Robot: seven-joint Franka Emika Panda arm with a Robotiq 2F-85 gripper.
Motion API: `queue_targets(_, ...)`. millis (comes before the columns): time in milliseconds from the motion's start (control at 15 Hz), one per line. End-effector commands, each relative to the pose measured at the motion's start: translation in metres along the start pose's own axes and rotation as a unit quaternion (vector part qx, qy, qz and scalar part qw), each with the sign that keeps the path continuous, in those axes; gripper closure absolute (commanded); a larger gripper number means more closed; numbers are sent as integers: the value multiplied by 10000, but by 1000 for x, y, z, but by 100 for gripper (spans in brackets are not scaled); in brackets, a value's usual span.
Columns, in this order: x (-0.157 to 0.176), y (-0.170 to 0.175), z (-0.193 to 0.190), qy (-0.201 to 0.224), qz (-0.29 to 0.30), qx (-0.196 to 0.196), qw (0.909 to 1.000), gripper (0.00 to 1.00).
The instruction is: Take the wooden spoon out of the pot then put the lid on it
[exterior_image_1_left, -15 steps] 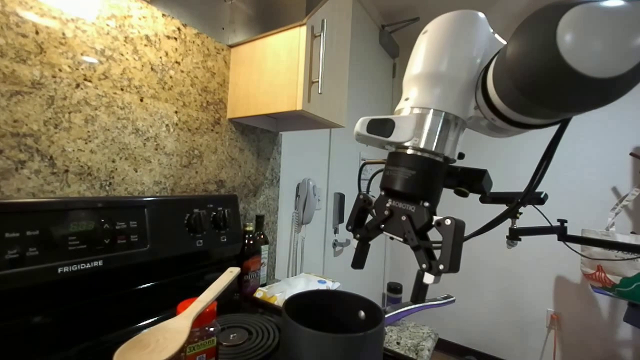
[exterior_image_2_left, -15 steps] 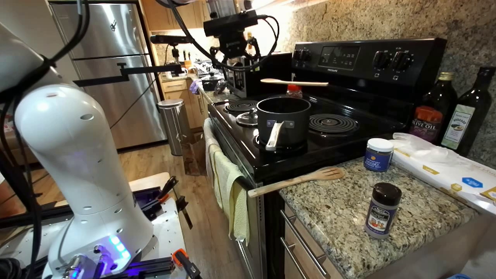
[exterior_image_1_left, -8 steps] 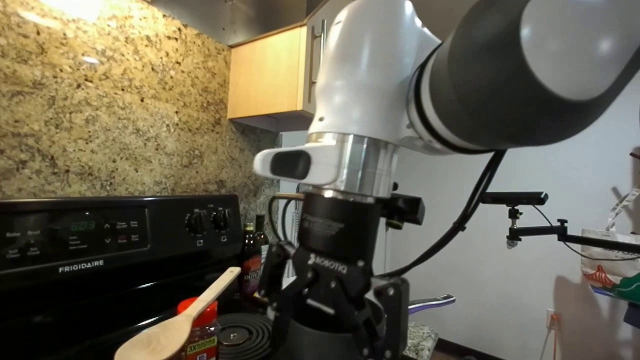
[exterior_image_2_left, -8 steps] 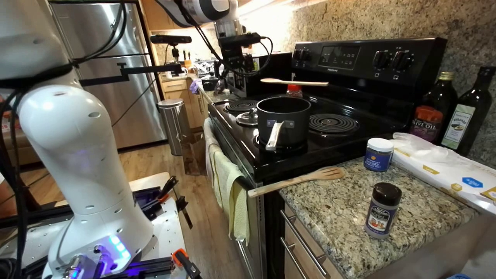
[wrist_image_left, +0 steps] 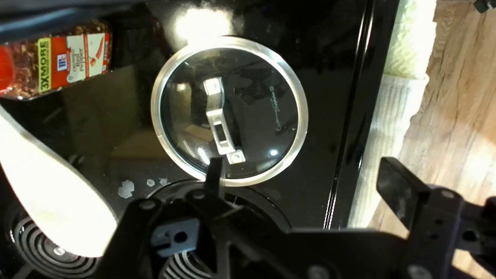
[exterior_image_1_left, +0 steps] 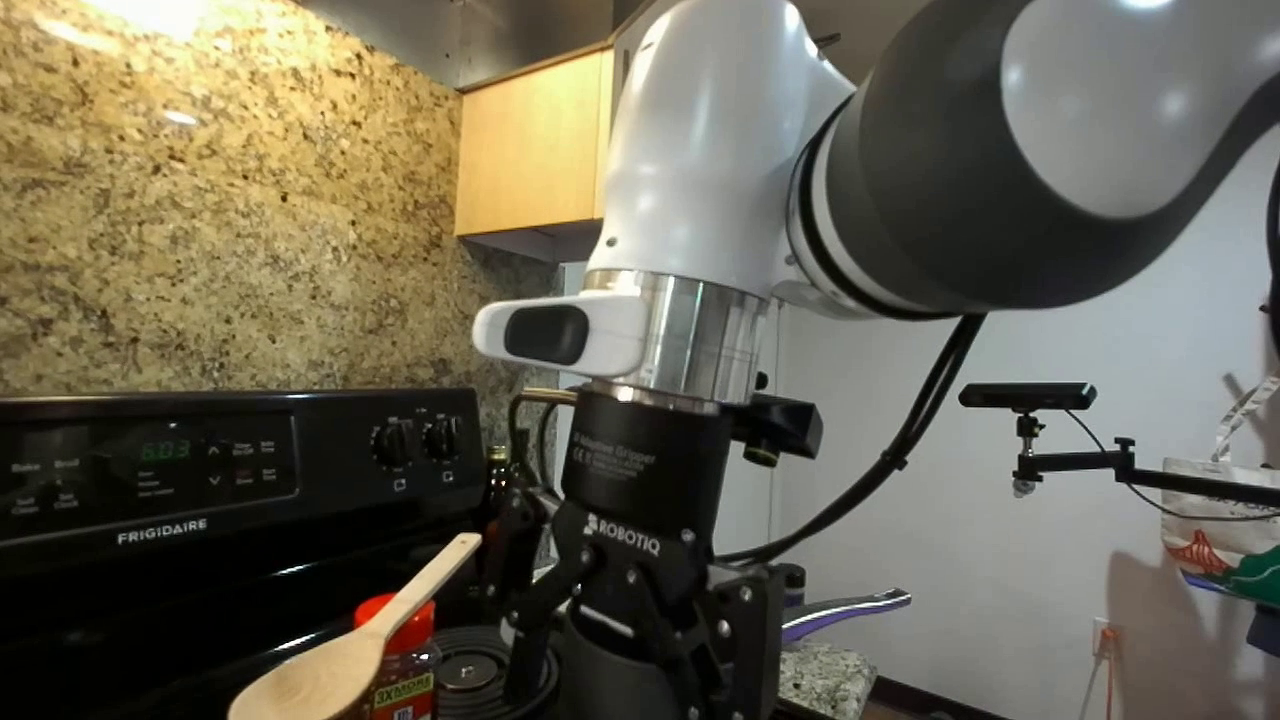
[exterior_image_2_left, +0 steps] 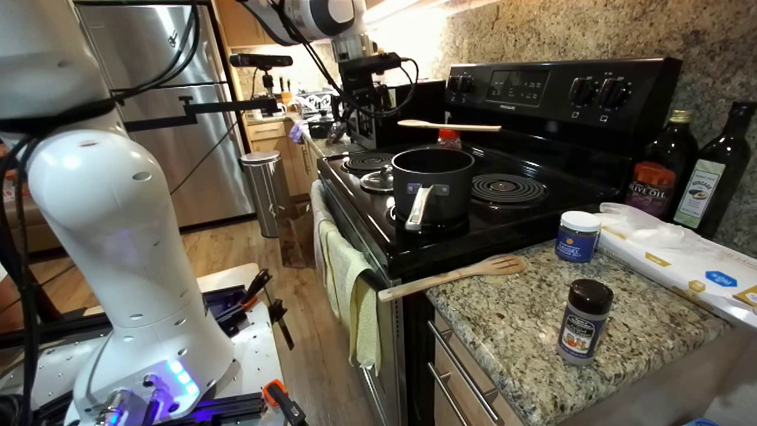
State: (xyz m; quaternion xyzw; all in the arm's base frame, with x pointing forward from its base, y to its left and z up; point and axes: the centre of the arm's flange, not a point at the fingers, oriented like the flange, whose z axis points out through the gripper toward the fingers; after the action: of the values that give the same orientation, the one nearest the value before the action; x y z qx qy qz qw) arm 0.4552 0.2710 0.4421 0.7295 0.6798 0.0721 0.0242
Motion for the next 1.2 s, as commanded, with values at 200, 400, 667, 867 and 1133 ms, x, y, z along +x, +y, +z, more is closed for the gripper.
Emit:
queue_targets(200,23,24,35,113,-1048,-8,9944,0)
queue_targets(400,32,37,53,119,-1353,147,9906,0)
queue_targets(667,41,56,76,103,-1523,287,9879,0)
queue_targets(867,39,68,92,111,-1403,385,9893,0)
queue_targets(1133,33,74,110,126,-1197,497,9915,0)
